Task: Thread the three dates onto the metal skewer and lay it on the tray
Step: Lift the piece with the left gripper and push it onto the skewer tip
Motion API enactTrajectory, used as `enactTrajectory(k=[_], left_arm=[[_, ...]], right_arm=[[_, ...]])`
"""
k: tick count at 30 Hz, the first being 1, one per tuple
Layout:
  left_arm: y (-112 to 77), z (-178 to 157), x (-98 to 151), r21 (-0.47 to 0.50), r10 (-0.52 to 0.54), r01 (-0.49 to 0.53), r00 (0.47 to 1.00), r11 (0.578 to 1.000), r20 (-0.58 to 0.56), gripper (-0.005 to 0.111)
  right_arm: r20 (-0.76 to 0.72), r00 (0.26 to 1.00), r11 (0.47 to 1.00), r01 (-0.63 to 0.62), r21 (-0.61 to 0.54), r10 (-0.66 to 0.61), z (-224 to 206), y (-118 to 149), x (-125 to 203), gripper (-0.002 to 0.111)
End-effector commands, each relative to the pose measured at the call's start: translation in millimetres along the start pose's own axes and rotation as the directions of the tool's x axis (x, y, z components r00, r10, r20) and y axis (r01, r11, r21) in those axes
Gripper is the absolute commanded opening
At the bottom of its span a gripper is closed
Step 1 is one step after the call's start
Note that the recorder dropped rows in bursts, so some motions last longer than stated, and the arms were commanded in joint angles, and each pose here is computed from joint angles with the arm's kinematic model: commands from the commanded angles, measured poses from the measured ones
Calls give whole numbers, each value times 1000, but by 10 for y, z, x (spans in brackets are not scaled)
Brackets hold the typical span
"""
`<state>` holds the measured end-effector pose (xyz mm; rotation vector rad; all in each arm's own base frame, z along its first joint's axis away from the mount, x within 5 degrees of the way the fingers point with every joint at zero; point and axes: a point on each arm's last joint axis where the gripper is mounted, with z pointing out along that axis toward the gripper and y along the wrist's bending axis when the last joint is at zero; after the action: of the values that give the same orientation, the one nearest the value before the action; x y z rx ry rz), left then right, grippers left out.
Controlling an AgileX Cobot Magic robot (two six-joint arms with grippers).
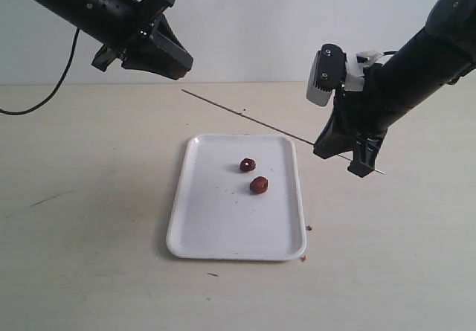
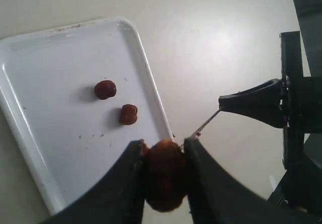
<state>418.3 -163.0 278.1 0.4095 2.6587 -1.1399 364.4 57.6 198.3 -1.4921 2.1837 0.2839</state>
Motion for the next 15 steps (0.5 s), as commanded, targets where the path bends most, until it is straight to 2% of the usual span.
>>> enactTrajectory(k=[1,10,15], left_arm=[[-58,-41,3,1,19,-19,1000,1000,7,27],[-82,-16,12,-1,26,-26,1000,1000,-1,27],[-82,-16,12,-1,26,-26,1000,1000,-1,27]], right_arm=[[-6,1000,999,-23,49,24,-34,-58,42,0],[25,998,997,-55,58,53,-37,-70,20,0],[25,999,999,-36,25,35,-35,-39,18,0]])
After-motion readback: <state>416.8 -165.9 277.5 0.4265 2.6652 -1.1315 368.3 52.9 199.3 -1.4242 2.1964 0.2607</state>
